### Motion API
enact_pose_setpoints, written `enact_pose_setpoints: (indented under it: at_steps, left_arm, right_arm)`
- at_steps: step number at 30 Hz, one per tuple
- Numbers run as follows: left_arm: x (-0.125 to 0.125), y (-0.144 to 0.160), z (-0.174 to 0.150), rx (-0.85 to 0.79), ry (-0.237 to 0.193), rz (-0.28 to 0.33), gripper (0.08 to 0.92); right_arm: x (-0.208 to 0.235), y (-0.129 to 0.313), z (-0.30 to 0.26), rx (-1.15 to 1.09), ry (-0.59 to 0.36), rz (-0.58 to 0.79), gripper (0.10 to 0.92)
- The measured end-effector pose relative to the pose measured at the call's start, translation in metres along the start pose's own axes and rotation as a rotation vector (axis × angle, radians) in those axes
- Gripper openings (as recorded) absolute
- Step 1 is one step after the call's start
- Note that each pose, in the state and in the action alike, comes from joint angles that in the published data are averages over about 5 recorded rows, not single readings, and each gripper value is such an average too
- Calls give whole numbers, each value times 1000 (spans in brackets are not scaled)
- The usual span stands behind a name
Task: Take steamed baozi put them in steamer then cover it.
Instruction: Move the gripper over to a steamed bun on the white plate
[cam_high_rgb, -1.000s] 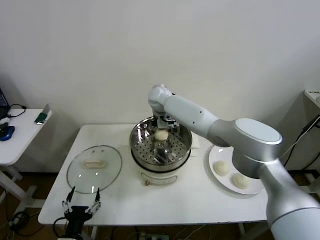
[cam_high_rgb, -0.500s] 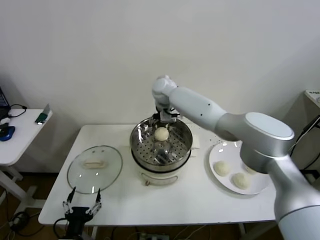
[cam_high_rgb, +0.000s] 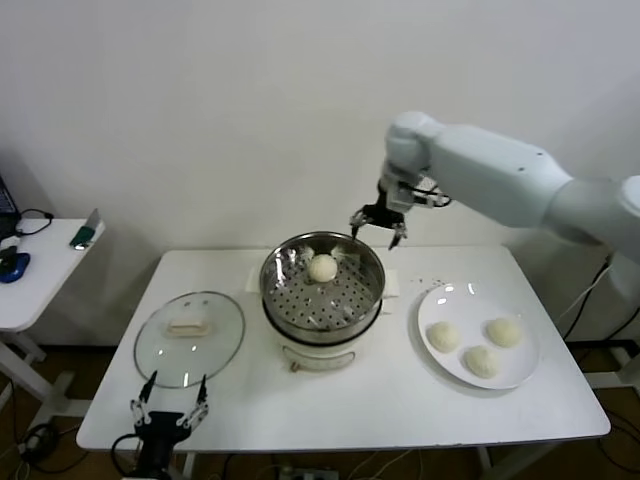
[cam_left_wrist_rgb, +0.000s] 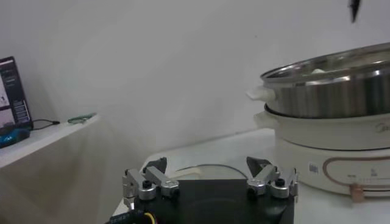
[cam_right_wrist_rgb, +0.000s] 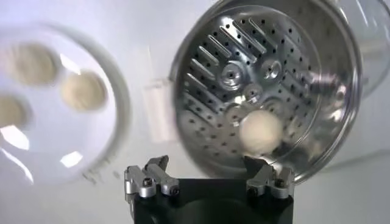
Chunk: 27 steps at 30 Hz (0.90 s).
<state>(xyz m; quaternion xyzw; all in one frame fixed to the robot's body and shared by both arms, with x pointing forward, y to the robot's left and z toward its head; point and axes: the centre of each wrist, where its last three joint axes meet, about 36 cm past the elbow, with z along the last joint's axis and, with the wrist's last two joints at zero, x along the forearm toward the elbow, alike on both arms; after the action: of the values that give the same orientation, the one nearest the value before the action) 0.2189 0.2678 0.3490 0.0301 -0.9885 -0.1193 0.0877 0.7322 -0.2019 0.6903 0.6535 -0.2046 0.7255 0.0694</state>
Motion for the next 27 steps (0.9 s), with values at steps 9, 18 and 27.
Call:
enact_pose_setpoints:
  at_steps: [9,18,27]
  left_arm:
    - [3,-1,0,1,5,-1,823]
    - [7,-1,-1,0,7,-5,823]
    - [8,-1,2,-1,14,-5,823]
  right_arm:
    - [-21,120,17,-558,-8,-19,823]
    - [-79,200,5,-908,-10,-68,823]
    - [-130,230,-6,-1098,-10,-88,823]
